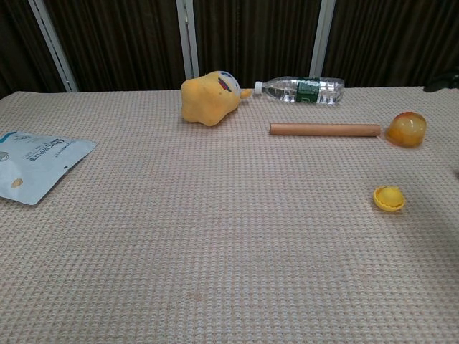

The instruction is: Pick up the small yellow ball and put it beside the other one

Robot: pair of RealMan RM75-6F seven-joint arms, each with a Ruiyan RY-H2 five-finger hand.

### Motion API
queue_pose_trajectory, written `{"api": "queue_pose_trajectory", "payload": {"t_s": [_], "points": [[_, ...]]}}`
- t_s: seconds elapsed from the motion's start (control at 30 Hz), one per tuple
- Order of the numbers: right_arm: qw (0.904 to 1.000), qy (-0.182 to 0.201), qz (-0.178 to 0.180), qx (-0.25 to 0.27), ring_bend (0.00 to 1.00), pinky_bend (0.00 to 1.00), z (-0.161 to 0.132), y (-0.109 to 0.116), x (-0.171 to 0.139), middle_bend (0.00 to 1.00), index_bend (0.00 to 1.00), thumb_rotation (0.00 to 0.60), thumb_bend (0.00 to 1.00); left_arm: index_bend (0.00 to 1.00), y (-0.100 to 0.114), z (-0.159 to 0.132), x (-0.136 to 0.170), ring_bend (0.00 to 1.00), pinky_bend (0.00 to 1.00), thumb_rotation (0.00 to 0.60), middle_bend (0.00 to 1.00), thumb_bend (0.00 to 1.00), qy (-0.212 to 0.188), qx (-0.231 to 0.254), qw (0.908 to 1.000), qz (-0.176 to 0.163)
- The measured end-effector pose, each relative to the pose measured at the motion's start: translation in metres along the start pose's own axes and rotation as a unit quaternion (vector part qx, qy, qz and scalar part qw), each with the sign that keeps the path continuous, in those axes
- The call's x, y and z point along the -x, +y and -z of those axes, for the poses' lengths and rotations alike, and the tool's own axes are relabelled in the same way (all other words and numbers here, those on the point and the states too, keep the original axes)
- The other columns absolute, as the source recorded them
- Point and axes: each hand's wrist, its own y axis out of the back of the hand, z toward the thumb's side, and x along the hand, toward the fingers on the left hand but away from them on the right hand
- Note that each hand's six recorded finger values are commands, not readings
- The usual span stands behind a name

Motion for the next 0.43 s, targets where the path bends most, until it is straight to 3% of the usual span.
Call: {"api": "queue_pose_trajectory", "payload": {"t_s": [0.2, 0.43], "points": [[0.9992, -0.027, 0.024, -0.015, 0.00, 0.00, 0.039, 0.026, -0.049, 0.00, 0.05, 0.600, 0.00, 0.00, 0.000, -0.001, 0.000, 0.00, 0.18, 0.600, 0.00, 0.00, -0.003, -0.001, 1.0000, 0.002], [0.9963, -0.068, 0.042, -0.032, 0.00, 0.00, 0.077, 0.018, -0.081, 0.00, 0.03, 0.600, 0.00, 0.00, -0.001, -0.002, -0.002, 0.00, 0.18, 0.600, 0.00, 0.00, -0.004, -0.001, 1.0000, 0.005]]}}
